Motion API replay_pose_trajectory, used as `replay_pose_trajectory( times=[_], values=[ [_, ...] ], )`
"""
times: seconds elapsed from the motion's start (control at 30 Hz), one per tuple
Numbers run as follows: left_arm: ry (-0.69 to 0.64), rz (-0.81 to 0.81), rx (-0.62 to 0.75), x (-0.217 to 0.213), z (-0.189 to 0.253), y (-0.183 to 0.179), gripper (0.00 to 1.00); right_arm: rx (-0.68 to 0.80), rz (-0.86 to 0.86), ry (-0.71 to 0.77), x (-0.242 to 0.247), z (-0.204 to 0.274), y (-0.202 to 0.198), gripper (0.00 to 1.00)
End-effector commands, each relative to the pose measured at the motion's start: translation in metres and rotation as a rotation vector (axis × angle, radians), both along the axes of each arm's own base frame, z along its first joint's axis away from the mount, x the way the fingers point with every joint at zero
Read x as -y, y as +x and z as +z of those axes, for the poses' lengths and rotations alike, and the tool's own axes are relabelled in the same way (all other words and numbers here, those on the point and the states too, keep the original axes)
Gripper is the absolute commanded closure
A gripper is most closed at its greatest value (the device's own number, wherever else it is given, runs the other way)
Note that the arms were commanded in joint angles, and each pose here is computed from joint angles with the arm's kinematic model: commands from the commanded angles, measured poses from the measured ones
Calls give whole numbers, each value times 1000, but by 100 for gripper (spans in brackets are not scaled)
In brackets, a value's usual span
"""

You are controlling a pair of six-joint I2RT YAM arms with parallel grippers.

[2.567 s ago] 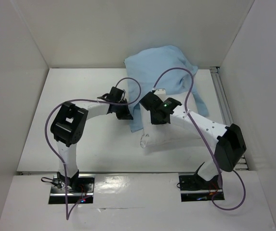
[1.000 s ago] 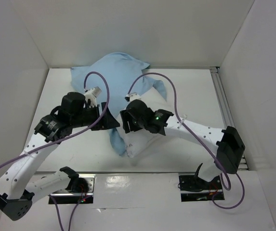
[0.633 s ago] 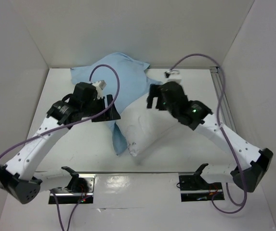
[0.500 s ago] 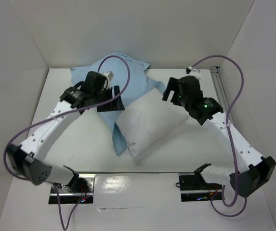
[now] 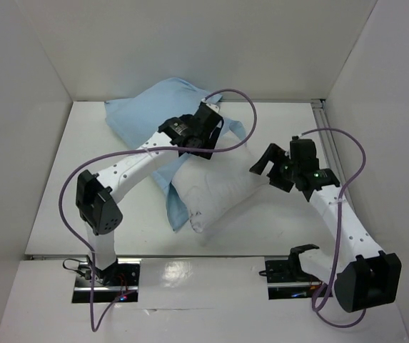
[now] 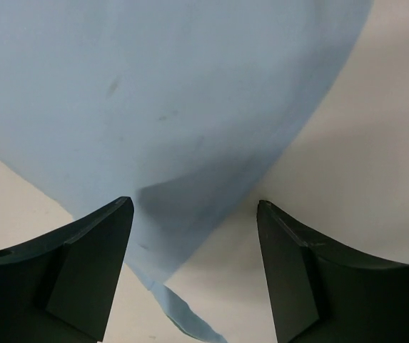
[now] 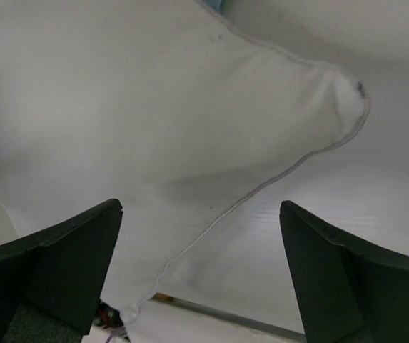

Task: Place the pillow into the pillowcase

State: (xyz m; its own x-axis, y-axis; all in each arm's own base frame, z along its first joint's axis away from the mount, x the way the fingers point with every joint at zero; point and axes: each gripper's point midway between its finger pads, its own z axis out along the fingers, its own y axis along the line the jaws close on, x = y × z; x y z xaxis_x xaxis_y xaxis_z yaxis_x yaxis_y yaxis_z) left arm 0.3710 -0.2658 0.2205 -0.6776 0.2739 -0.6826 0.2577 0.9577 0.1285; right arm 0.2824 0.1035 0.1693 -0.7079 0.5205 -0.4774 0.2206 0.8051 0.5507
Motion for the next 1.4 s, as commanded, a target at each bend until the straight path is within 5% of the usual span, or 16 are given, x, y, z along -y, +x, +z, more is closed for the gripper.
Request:
replay_pose_trajectory(
  times=[0.0, 0.13, 0.23, 0.43, 0.5, 0.6, 0.63, 0.7, 0.83, 1.0, 1.1, 1.27, 1.37],
  values=[
    [147, 71, 95, -30, 16, 21, 17, 24, 41, 179, -25, 9, -7, 1],
    [223, 86, 101, -30, 5, 35, 22, 16, 51, 263, -39, -1, -14, 0],
    [280, 105, 90, -32, -6, 42, 35, 36, 88, 310, -57, 3, -17, 0],
    [177, 120, 105, -28, 16, 39, 100, 40, 138, 316, -85, -11, -12, 0],
    [91, 67, 93, -15, 30, 34, 100, 74, 164, 333, -101, -14, -6, 3],
    [-98, -77, 51, 16, 59, 13, 100, 166, 204, 339, -116, 0, 16, 38],
    [-158, -129, 36, 26, 69, 5, 100, 192, 206, 323, -118, 8, 27, 72],
    [-344, -302, 11, 55, 105, -24, 100, 290, 211, 269, -112, 50, 69, 97],
    [-661, -527, 54, 86, 195, -66, 100, 554, 239, 234, -100, 171, 114, 100],
    [-895, -696, 113, 88, 276, -108, 100, 733, 284, 273, -105, 257, 85, 100],
    [-934, -703, 77, 92, 268, -108, 100, 646, 300, 322, -128, 210, 59, 100],
    [-972, -684, -31, 100, 233, -107, 100, 275, 324, 351, -172, 25, 15, 100],
    [-967, -662, -114, 103, 204, -109, 100, 140, 311, 338, -182, -33, -9, 100]
  ],
)
